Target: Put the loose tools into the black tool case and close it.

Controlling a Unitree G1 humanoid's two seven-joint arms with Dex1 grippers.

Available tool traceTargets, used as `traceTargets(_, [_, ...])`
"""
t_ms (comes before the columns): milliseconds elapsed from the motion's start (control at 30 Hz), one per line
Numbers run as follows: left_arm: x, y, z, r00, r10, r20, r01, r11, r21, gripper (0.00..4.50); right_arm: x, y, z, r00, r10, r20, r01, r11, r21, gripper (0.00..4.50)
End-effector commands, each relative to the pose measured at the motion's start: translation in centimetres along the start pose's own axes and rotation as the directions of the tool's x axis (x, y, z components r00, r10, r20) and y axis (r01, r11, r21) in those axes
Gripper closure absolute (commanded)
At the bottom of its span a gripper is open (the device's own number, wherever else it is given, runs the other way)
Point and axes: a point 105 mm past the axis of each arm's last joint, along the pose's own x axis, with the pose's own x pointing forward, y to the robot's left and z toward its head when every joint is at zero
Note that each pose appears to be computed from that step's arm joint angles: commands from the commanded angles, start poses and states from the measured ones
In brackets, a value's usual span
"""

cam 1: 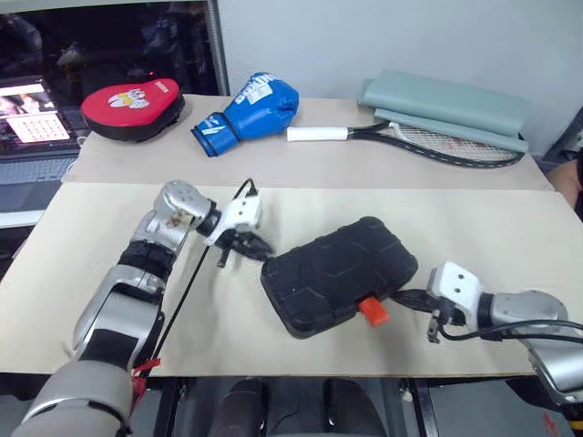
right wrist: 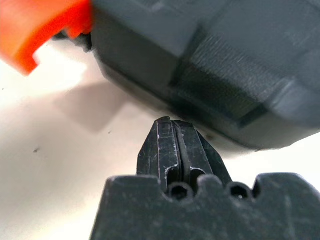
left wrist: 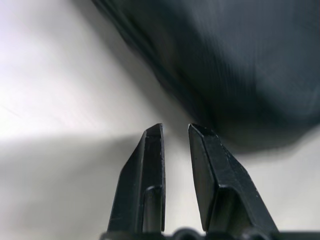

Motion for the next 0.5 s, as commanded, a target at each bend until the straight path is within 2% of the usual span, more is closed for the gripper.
traceTargets(33, [1.8, -2.4, 5.1, 0.979, -0.19, 0.077, 0.184, 0.98, 0.075, 3.61, -1.9, 0.4, 1.9, 0.997, -0.005, 0.074, 0.003, 1.0, 0.03, 4.5])
traceTargets(267, [6.5, -5.3, 3.0, 0.923, -0.377, -0.074, 0.384, 0.911, 0.149, 3.61, -2.0, 2.9, 3.0, 0.995, 0.011, 0.101, -0.019, 0.997, 0.078, 4.5])
traceTargets(500, [10.2, -5.2, -1.4, 0.89, -0.364, -0.274, 0.433, 0.864, 0.258, 3.61, -2.4, 4.9, 4.7, 0.99, 0.001, 0.144, -0.021, 0.991, 0.134, 4.5])
